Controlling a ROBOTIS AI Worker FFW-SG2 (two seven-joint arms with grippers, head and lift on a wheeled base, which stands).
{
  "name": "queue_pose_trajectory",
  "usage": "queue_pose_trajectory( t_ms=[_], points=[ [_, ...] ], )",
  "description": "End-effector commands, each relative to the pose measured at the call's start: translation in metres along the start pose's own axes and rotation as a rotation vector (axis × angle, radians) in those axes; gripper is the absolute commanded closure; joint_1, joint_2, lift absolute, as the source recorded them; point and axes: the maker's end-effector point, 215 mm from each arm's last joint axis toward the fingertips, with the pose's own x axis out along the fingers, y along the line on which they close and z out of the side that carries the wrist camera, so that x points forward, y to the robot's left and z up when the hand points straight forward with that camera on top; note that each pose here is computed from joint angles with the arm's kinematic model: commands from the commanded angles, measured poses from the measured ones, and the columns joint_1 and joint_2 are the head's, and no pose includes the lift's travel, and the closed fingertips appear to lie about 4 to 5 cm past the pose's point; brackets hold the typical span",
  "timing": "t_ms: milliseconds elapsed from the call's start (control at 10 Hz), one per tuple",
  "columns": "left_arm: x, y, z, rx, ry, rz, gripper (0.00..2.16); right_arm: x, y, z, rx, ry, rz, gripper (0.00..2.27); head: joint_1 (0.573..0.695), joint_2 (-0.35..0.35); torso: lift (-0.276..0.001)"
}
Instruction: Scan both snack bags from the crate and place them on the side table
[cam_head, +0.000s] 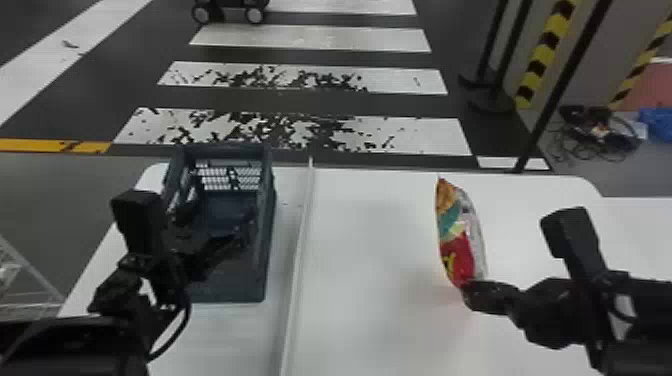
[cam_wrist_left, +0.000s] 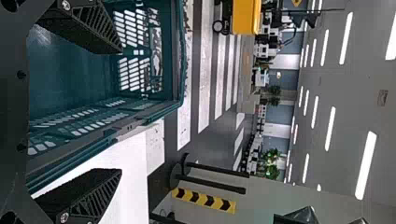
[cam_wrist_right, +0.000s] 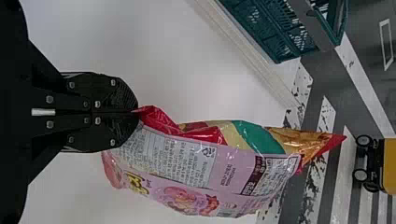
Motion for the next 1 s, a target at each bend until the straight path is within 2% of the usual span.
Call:
queue_pose_trajectory(
  t_ms=[0,100,400,500,700,900],
  points=[
    [0.000,0.000,0.000,0.000,0.000,0.001,0.09,0.001,0.004,-0.003,0.095,-0.019,0.061,0.66,0.695,0.001,-0.098],
    [0.000,0.000,0.000,0.000,0.000,0.001,0.09,0.002,0.006,-0.005,0.109,-0.017,0.071,0.05,0.695,0.005,-0.098],
    [0.000,-0.001,0.000,0.000,0.000,-0.001,0.09,0.003,0.010,-0.005,0.156,-0.033,0.090,0.05,0.695,0.010,-0.098],
    [0.000,-0.001,0.000,0.000,0.000,-0.001,0.08,-0.001,0.012,-0.001,0.207,-0.058,0.118,0.05,0.695,0.011,-0.098],
    [0.000,0.000,0.000,0.001,0.000,0.000,0.09,-0.020,0.012,0.026,0.376,-0.177,0.253,0.07,0.695,0.013,-0.098],
    [0.000,0.000,0.001,0.003,-0.001,-0.001,0.09,-0.027,0.012,0.039,0.449,-0.246,0.320,0.07,0.695,0.012,-0.098]
  ],
)
